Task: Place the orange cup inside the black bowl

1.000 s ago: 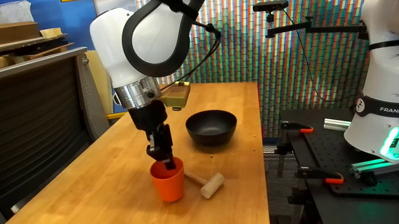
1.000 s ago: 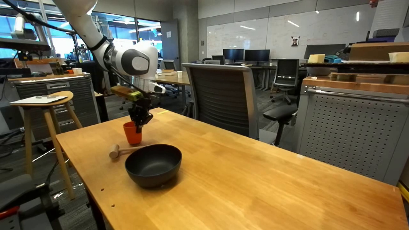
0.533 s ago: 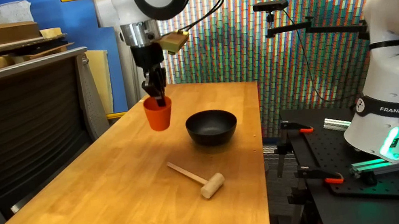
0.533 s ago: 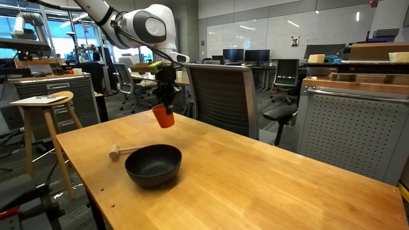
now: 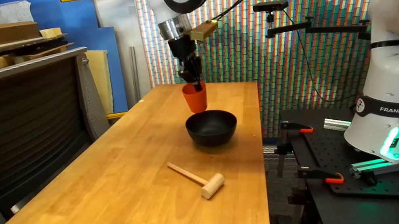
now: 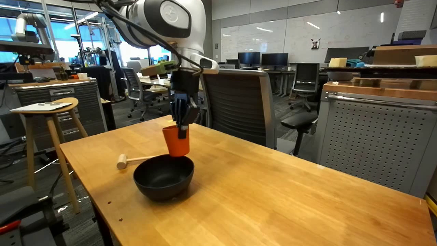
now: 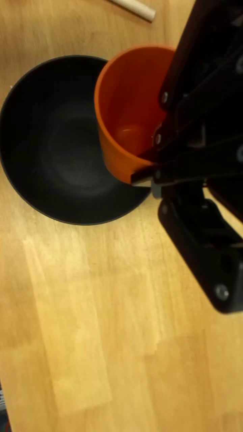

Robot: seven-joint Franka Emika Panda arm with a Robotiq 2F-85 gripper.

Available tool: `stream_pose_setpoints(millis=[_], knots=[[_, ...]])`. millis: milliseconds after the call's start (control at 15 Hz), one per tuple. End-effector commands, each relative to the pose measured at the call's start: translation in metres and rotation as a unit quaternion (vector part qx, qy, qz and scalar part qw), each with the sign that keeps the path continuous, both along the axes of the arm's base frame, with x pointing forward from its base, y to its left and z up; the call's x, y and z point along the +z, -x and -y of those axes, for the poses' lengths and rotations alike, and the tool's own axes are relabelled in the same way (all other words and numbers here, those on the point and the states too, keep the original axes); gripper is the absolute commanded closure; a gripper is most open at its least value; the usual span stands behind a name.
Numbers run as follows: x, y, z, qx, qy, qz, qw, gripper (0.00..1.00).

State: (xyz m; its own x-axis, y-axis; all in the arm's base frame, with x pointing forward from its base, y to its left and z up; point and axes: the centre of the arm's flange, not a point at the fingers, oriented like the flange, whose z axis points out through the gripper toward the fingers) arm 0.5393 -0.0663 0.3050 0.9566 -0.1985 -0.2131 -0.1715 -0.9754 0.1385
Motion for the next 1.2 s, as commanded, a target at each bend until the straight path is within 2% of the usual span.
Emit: stream_pose_setpoints(millis=[0,333,533,667,733,867,1133], knots=[[-0.029,0.017,-0.002,-0.005,-0.033,-0.009,0.9994,0.99],[-0.065,0.021,0.013,-0.012,-0.077,0.001,0.9970,0.99],[-0.072,0.026,0.029,-0.022,-0.107,0.004,0.9940,0.98],[-0.075,0.030,0.040,-0.023,-0.122,0.000,0.9923,0.94],[-0.075,0.032,0.045,-0.025,-0.131,-0.001,0.9911,0.69],[-0.069,0.036,0.048,-0.014,-0.145,-0.002,0.9894,0.65],[-0.036,0.040,0.050,0.027,-0.151,0.011,0.9881,0.33]])
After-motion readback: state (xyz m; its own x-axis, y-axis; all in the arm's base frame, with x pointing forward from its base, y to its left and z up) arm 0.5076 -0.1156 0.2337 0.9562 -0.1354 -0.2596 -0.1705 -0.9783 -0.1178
